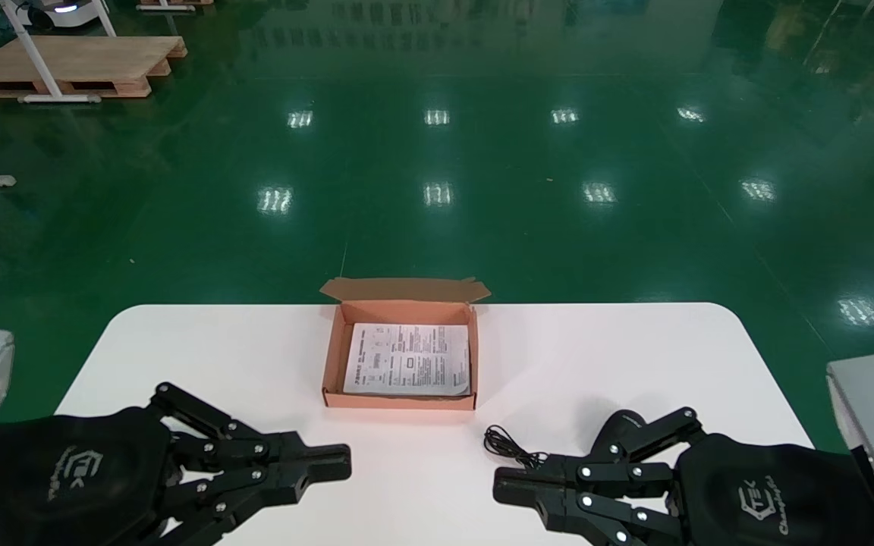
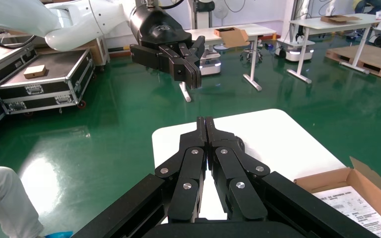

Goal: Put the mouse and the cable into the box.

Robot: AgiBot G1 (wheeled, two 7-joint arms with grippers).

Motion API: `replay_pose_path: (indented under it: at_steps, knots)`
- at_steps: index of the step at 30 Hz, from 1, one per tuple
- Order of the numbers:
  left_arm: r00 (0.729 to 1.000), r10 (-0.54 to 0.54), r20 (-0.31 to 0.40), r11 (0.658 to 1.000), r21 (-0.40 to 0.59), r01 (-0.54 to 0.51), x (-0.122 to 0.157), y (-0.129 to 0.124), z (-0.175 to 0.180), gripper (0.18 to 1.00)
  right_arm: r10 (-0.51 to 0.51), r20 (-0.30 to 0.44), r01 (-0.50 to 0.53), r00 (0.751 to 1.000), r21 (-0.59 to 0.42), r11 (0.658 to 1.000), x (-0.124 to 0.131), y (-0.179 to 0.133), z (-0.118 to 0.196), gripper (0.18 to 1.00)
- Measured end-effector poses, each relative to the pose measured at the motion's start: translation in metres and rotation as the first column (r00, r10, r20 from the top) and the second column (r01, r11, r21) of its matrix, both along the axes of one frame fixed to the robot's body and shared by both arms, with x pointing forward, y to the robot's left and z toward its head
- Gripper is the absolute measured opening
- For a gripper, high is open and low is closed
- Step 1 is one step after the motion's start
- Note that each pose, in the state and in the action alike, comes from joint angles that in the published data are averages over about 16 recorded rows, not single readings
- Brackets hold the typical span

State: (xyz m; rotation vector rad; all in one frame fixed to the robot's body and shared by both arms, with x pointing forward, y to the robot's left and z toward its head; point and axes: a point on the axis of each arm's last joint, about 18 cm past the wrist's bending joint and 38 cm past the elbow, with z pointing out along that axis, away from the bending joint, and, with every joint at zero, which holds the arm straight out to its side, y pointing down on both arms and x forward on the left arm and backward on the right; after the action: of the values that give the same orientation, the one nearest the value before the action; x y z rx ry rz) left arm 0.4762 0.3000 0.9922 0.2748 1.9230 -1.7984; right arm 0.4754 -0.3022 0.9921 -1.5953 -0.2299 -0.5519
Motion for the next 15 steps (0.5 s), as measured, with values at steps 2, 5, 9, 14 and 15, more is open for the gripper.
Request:
replay_pose_path:
  at_steps: [2,5,9,14,15]
  knots:
    - [1.000,0.000,0.000,1.000,0.000,0.000,0.0000,0.0000,0.0000,0.200,0.000,0.000,0.000,1.000,0.000,1.000,0.0000,0.0000,0.0000,0.196]
    - [1.000,0.000,0.000,1.000,0.000,0.000,0.0000,0.0000,0.0000,0.207,0.000,0.000,0.000,1.000,0.000,1.000,0.0000,0.0000,0.0000,0.202]
    - [1.000,0.000,0.000,1.000,0.000,0.000,0.0000,0.0000,0.0000,0.232,0.000,0.000,0.000,1.000,0.000,1.000,0.0000,0.0000,0.0000,0.224]
    - [1.000,0.000,0.000,1.000,0.000,0.000,0.0000,0.0000,0.0000,0.284,0.000,0.000,0.000,1.000,0.000,1.000,0.0000,0.0000,0.0000,0.270]
    - [1.000,0.000,0.000,1.000,0.000,0.000,0.0000,0.0000,0.0000,0.297,0.000,0.000,0.000,1.000,0.000,1.000,0.0000,0.0000,0.0000,0.283]
